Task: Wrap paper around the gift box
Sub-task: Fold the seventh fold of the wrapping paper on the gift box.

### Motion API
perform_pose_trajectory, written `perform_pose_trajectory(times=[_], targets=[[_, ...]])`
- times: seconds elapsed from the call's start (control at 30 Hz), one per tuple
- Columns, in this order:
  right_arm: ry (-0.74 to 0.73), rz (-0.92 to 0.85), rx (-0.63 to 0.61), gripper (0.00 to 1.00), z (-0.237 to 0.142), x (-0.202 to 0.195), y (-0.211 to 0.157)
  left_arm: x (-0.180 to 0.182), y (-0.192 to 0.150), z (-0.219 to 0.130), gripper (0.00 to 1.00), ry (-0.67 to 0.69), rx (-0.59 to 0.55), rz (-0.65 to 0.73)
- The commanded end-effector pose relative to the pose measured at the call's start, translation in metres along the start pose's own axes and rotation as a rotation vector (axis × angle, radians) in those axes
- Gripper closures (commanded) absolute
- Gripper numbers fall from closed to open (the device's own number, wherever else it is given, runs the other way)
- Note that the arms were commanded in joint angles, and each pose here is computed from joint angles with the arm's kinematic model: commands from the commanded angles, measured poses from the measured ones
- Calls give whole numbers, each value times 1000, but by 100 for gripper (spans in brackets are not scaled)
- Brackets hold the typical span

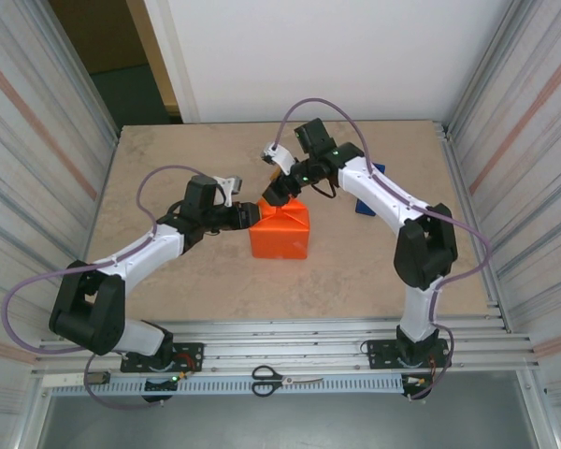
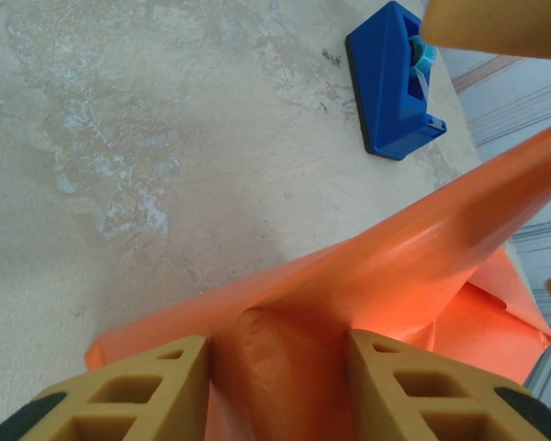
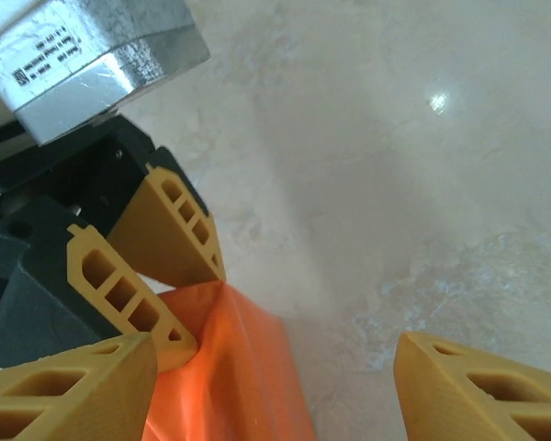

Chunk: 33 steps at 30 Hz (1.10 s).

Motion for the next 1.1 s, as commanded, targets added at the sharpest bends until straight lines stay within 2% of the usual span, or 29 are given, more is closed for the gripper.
perform_pose_trajectory(times=[0.0, 0.2, 0.33, 0.4, 0.57, 0.7, 0.77, 0.87, 0.9, 1.07], targets=[[101, -15, 126, 35, 0, 13, -7, 16, -41, 10, 60, 62, 162, -40], [236, -16, 256, 41, 4, 24, -6, 14, -38, 9, 61, 60, 153, -40], [211, -28, 308, 47, 8, 22, -8, 11, -36, 8, 62, 53, 144, -40], [211, -42, 316, 49, 10, 22, -10, 11, -36, 8, 62, 53, 143, -39], [187, -61, 321, 65, 12, 21, -8, 11, -36, 9, 62, 51, 144, -39], [157, -82, 303, 73, 9, 17, -2, 10, -36, 10, 62, 50, 146, -40], [162, -94, 291, 80, 7, 19, 0, 10, -36, 10, 62, 50, 146, -39], [172, -101, 288, 97, 7, 20, 1, 10, -36, 10, 63, 49, 149, -40], [174, -105, 288, 100, 6, 21, 1, 10, -37, 10, 63, 48, 150, -41], [176, -122, 288, 100, 6, 22, 2, 10, -37, 11, 63, 46, 152, -40]])
Point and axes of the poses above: each hand's point on the last joint's axis, 136 mm out from that joint toward the fingers, its own z axis out along the fingers, its own x axis along the line the jaws close on, y = z × x, the point moved 4 cm from there along -z, back along the fingers, and after that the axes turned 2 degrees about z, right-handed, at the moved point
